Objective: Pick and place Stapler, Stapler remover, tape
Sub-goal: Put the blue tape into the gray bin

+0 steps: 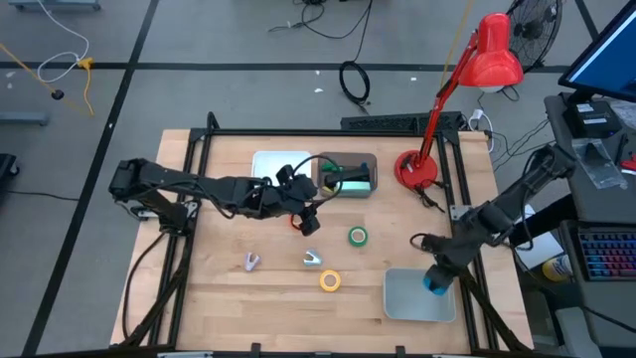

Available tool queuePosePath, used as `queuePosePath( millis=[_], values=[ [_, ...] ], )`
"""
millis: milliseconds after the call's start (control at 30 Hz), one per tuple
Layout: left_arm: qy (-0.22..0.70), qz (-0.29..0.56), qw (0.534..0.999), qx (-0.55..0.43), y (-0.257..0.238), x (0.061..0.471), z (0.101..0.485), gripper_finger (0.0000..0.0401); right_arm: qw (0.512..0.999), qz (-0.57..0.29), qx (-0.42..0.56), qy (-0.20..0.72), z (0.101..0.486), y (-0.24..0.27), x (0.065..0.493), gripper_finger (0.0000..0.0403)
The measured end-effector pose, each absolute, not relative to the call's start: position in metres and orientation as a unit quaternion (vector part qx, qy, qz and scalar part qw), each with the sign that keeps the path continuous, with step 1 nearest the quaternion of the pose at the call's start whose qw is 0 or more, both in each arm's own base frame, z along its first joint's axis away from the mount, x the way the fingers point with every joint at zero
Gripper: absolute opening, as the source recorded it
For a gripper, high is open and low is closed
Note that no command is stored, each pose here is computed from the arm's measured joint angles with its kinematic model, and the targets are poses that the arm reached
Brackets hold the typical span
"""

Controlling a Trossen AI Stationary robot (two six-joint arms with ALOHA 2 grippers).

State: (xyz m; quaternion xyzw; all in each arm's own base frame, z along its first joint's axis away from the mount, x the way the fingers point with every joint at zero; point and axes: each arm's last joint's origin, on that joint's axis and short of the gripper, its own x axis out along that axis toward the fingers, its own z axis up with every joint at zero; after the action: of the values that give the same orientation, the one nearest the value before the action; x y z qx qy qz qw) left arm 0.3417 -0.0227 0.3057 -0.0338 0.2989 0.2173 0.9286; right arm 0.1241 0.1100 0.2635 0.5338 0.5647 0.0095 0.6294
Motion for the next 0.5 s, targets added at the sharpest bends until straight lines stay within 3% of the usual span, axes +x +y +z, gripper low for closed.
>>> queuePosePath(
  millis=[300,500],
  values=[
    [0.298,0.229,0.926,-0.031,-0.022,0.341,0.306,0.0198,0.626,-0.095,0.446,0.632,0.239,0.136,0.138,0.0036],
    [0.275,0.224,0.934,-0.043,-0.022,0.343,0.297,0.0198,0.652,-0.131,0.426,0.614,0.232,0.151,0.149,0.0035]
  ],
)
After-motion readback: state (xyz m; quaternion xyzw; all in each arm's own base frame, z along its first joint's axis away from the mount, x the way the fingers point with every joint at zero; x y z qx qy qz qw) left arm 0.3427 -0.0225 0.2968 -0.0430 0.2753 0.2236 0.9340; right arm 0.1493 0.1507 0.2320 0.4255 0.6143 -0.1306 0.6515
